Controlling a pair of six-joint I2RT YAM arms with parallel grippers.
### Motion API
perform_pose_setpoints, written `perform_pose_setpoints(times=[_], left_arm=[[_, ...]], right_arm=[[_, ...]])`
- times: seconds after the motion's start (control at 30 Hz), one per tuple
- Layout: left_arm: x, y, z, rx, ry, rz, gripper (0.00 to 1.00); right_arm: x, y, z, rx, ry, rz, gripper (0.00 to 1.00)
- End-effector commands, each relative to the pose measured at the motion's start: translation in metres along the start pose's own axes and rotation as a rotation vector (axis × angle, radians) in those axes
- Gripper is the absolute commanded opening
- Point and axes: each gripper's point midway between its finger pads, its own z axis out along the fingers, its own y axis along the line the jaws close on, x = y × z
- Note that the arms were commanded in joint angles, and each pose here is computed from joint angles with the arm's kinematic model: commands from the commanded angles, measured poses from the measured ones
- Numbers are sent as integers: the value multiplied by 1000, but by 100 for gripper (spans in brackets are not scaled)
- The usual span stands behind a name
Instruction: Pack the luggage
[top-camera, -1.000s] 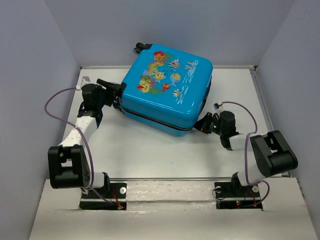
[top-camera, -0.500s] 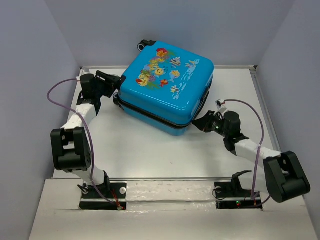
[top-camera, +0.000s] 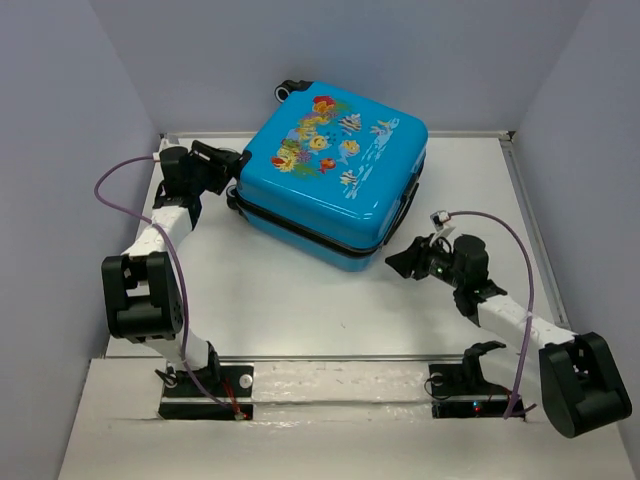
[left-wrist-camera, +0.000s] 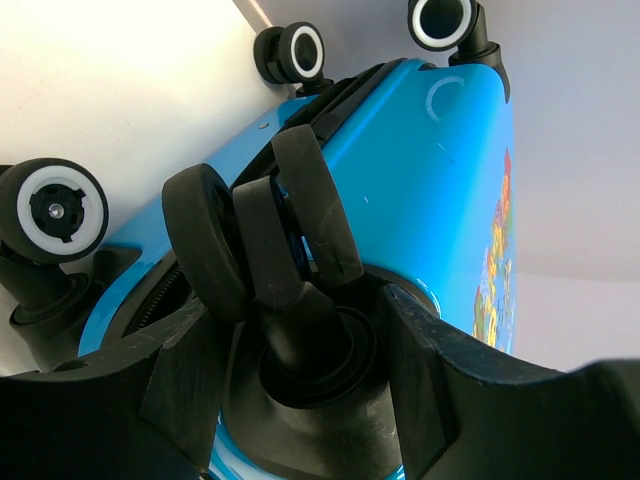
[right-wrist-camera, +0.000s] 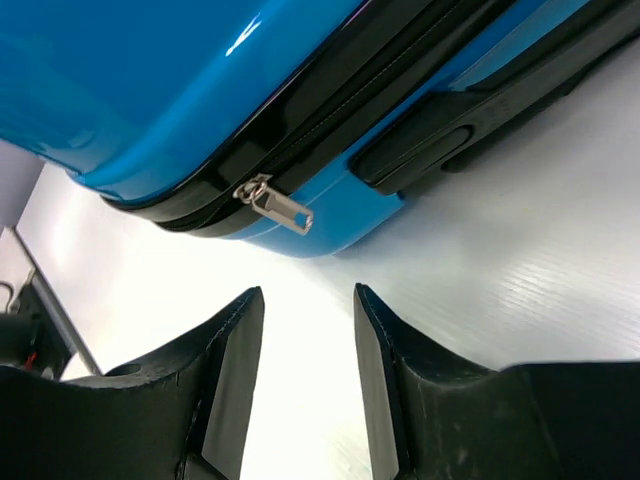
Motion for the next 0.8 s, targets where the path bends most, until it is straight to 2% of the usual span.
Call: perform_pose_setpoints(times=[0.0, 0.03, 0.1, 0.13, 0.23, 0.27, 0.37, 0.47, 0.6, 0.77], left_arm=[[-11, -41, -10, 133, -36, 131, 17], [-10, -40, -9, 126, -32, 131, 30], [-9, -37, -8, 118, -33, 132, 43], [-10, -36, -8, 115, -36, 131, 54], [-10, -34, -10, 109, -43, 132, 69], [-11, -32, -10, 101, -51, 132, 81], [-16, -32, -17, 87, -85, 150, 93], [-20, -37, -25, 83, -109, 174, 99], [-29, -43, -37, 70, -155, 205, 99], [-47, -46, -72, 25, -297, 270, 99]], right_arm=[[-14, 30, 5, -169, -24, -95, 48], [-15, 30, 6, -172, -24, -103, 48], [-18, 31, 7, -178, -34, -123, 48], [-19, 31, 7, -180, -38, -130, 48], [-19, 31, 10, -194, -32, -148, 48], [-21, 32, 11, -199, -40, -157, 48], [-27, 27, 17, -182, -46, -181, 48], [-35, 20, 24, -150, -59, -216, 48], [-39, 20, 29, -160, -53, -243, 48], [-40, 19, 33, -163, -58, -257, 46]])
